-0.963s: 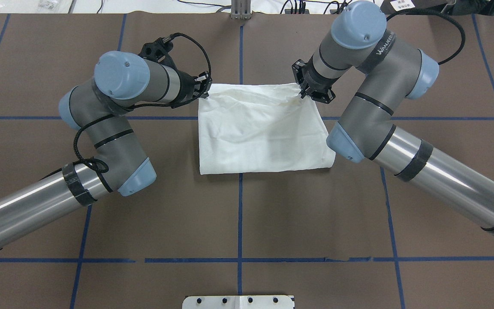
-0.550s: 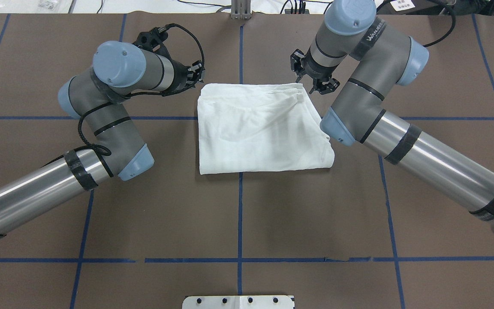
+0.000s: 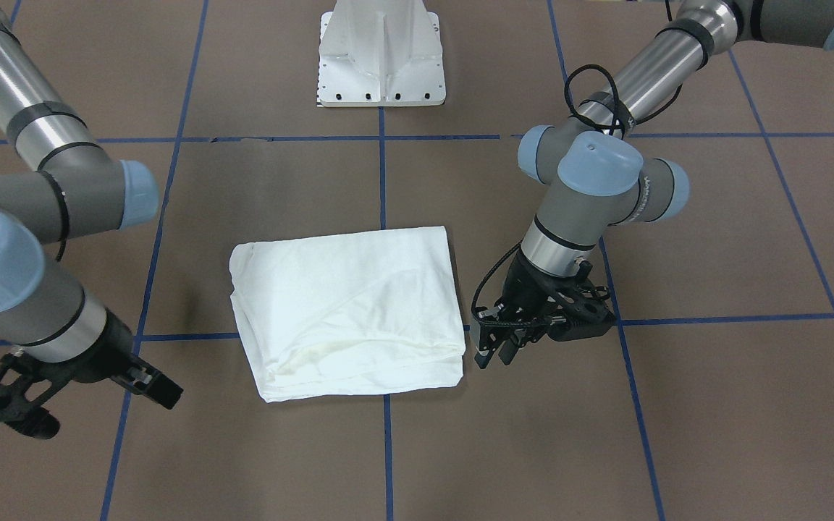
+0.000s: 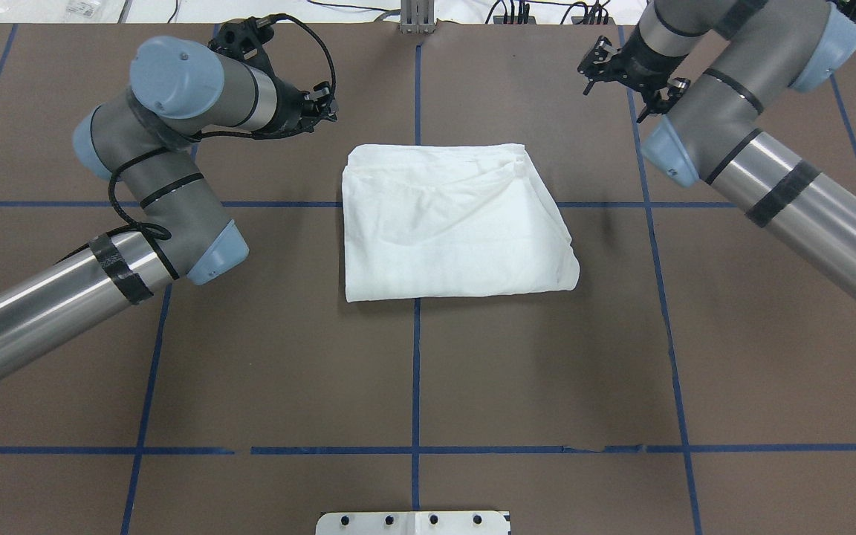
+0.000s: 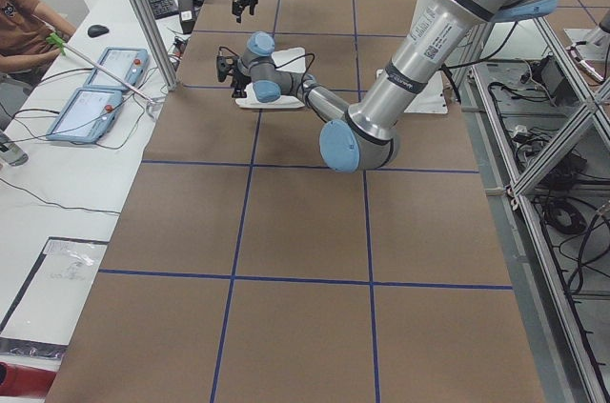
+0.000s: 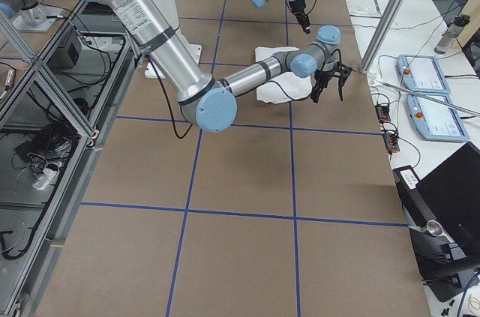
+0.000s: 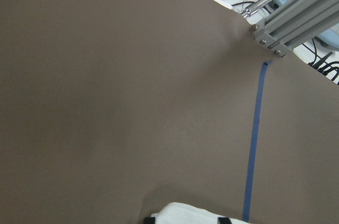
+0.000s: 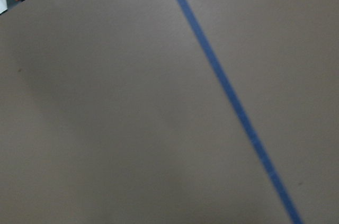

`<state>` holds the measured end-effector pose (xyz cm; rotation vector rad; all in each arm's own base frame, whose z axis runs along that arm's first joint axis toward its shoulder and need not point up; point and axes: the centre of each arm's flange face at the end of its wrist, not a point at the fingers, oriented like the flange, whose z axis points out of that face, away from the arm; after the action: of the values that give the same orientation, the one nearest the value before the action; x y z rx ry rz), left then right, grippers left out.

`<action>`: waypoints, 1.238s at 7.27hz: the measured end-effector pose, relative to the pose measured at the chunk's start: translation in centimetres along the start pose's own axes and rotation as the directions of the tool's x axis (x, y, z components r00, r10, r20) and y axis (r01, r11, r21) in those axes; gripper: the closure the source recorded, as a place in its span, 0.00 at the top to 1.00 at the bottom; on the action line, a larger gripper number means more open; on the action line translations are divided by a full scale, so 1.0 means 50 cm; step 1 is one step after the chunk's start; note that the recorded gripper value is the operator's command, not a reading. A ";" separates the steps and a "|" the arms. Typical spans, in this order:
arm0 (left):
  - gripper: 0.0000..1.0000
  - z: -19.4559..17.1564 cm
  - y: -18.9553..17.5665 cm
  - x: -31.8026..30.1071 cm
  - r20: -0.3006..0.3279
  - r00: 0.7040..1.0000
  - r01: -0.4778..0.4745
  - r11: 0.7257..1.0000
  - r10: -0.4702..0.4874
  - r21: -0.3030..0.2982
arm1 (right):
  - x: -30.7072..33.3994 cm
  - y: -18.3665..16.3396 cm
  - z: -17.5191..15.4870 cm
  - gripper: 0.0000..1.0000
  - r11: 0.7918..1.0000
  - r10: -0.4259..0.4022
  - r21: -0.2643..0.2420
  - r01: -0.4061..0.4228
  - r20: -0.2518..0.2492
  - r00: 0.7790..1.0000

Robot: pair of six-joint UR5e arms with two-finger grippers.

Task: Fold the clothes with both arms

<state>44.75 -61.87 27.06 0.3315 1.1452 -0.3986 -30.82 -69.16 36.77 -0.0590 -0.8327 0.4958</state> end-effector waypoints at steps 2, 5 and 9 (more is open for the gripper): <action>0.49 -0.084 -0.044 -0.122 0.000 0.976 -0.218 0.974 0.219 -0.054 | 0.230 -0.135 -0.050 1.00 0.983 -0.181 -0.030 0.180 -0.005 0.984; 0.57 -0.253 -0.127 -0.289 0.117 0.839 -0.517 0.846 0.532 -0.132 | 0.594 -0.226 -0.091 1.00 0.911 -0.410 -0.050 0.409 -0.029 0.911; 0.99 -0.488 -0.237 -0.607 0.092 0.789 -0.573 0.782 0.607 -0.244 | 0.878 -0.187 -0.088 1.00 0.869 -0.487 -0.101 0.483 -0.018 0.873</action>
<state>8.67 -57.22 45.29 0.4503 0.8480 0.2504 0.93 -57.32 66.51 0.0548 -0.7932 -0.0229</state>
